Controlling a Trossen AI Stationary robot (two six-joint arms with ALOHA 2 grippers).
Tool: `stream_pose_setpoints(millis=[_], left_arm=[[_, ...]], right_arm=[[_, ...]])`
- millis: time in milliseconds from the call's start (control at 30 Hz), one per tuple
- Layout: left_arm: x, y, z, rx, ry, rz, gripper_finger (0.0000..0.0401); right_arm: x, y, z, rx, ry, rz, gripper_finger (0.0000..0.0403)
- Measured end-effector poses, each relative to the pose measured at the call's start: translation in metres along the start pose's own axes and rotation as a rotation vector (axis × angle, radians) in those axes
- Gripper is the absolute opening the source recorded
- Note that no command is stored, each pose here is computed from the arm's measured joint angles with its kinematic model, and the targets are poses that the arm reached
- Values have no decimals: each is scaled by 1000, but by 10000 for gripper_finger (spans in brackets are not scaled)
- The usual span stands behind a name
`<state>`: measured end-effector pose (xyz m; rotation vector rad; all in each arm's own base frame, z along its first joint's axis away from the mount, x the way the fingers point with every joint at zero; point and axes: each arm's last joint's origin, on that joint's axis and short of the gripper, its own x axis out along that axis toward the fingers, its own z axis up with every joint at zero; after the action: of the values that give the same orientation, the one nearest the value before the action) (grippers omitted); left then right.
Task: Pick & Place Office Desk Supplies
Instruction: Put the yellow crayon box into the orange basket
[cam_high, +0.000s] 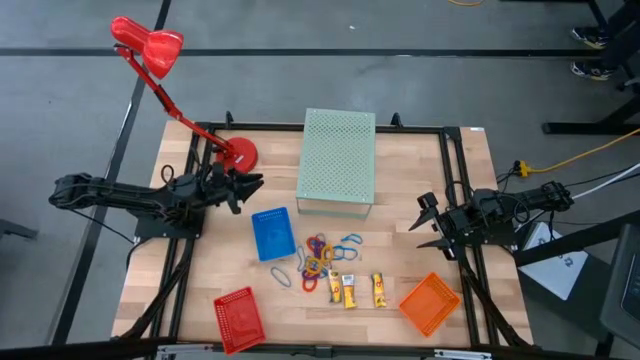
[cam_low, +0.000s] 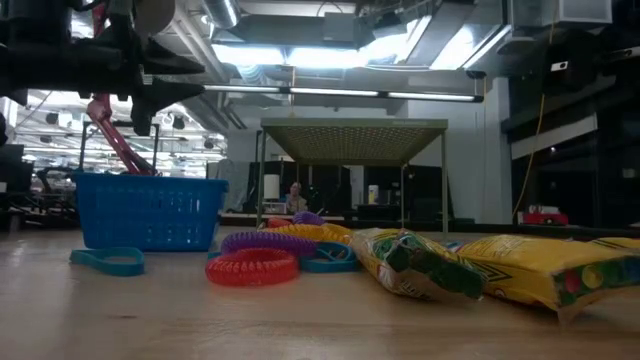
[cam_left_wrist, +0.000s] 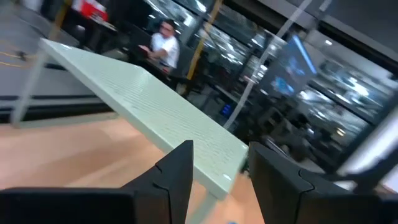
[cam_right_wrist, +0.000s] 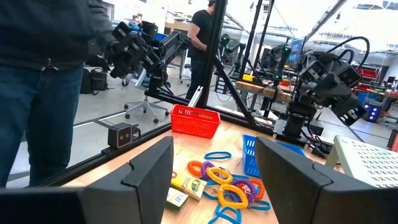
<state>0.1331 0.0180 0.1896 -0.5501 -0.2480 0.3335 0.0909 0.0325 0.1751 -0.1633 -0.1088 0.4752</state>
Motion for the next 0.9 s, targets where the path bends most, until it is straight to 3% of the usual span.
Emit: stream_pose_setpoints(millis=[233, 400, 533, 633, 733, 800, 900], left_arm=[[0, 2, 1, -55, -50, 79, 148], [0, 2, 2, -106, -55, 76, 148], [0, 2, 2, -156, -63, 82, 148], [0, 3, 3, -201, -85, 105, 148], [0, 3, 3, -228, -95, 112, 148], [0, 3, 3, -246, -96, 110, 148], [0, 3, 3, -289, -98, 108, 148]], right_arm=[[0, 0, 0, -2, 0, 0, 227], [0, -1, 4, -188, -32, -25, 227], [0, -2, 4, -188, -37, -37, 227], [0, -2, 4, -105, -28, -66, 227], [-1, -7, 7, -12, -46, -213, 226], [-3, -12, 14, 165, -137, -347, 226], [-10, -21, 25, 529, -365, -591, 226]])
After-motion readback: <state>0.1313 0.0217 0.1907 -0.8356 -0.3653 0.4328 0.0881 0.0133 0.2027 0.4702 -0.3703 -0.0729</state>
